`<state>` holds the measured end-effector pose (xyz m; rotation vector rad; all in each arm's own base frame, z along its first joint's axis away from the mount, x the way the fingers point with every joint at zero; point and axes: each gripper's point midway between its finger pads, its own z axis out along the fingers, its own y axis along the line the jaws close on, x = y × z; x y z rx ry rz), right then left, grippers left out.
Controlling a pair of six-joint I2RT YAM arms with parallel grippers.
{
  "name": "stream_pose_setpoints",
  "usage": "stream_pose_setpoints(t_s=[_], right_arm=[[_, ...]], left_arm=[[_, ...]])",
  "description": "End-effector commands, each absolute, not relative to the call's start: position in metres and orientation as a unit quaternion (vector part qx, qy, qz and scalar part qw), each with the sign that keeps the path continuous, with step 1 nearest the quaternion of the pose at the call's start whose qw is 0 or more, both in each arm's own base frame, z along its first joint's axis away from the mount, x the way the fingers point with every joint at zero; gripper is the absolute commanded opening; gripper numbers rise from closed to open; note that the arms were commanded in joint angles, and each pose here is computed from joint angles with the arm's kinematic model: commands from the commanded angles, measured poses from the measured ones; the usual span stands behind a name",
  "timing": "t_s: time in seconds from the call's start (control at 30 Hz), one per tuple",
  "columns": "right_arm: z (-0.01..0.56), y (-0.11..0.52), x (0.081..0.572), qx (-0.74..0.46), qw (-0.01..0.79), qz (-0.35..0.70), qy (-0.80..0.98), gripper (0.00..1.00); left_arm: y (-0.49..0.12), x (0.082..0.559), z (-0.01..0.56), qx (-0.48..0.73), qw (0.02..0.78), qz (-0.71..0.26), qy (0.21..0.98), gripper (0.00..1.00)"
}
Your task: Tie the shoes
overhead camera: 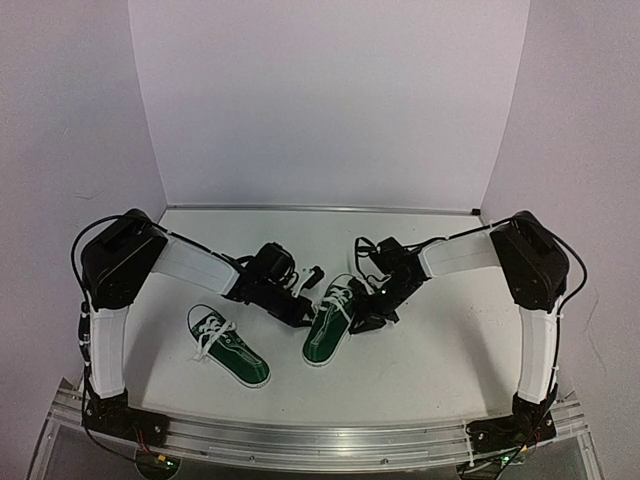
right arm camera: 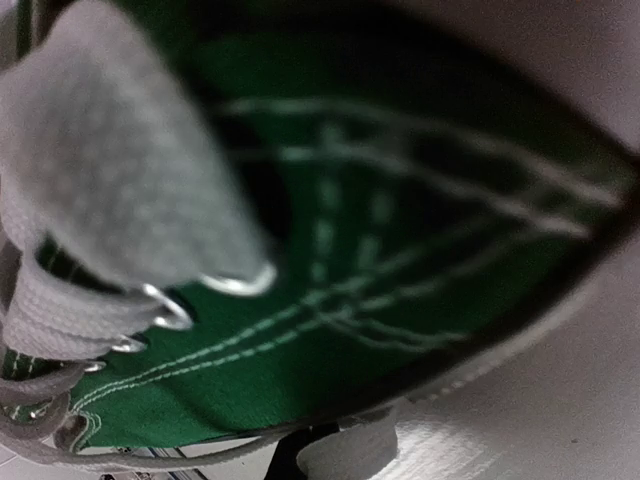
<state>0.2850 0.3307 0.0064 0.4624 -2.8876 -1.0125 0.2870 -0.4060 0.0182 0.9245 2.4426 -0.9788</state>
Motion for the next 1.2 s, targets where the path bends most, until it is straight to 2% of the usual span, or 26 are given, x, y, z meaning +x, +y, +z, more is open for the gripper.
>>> stream_pose_setpoints(t_s=[0.0,0.3,0.7,1.17], right_arm=[[0.013,0.336,0.282,0.156,0.008,-0.334,-0.93,0.0],[0.021,0.325,0.28,0.141,0.008,-0.338,-0.931,0.0],[0.036,0.341,0.254,0.176,0.023,-0.357,-0.917,0.0],[0.032,0.343,0.212,0.207,0.051,-0.353,-0.911,0.0]], left_arm=[[-0.409,0.251,0.039,0.355,0.147,-0.382,0.841,0.0],[-0.42,0.219,0.052,0.411,0.122,-0.388,0.816,0.0],[-0.412,0.225,0.057,0.387,0.143,-0.386,0.825,0.0],[-0.429,0.166,0.039,0.455,0.11,-0.368,0.804,0.0]])
